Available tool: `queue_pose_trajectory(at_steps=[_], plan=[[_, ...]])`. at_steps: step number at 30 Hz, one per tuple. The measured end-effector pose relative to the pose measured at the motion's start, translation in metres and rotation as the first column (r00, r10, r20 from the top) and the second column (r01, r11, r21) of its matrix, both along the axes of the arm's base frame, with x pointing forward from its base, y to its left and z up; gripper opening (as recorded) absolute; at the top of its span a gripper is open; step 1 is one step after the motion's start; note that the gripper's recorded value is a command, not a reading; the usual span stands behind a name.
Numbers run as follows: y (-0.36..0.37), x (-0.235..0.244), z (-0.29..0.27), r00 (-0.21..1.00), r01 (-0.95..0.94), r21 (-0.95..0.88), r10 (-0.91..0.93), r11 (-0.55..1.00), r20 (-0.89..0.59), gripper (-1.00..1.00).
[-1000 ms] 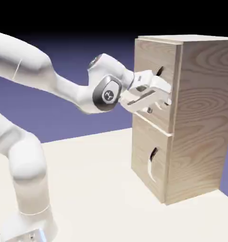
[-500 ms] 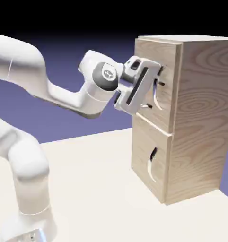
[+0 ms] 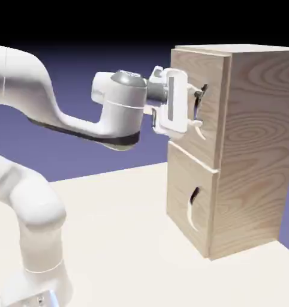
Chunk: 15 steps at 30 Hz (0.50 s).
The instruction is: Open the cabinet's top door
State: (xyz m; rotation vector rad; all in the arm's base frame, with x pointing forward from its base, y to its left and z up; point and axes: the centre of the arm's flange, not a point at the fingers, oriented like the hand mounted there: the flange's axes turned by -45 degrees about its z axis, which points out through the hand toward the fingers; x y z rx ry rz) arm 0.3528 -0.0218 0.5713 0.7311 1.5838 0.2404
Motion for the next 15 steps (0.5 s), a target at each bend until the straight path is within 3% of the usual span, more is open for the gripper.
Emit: queue_pose_trajectory(at_steps=[5, 15], plan=[[0.017, -0.002, -0.003, 0.995, -0.096, -0.253, 0.101, 0.963, 0.010, 0.00], [0.023, -0.016, -0.039, 0.950, -0.267, -0.542, 0.314, 0.797, -0.006, 0.00]])
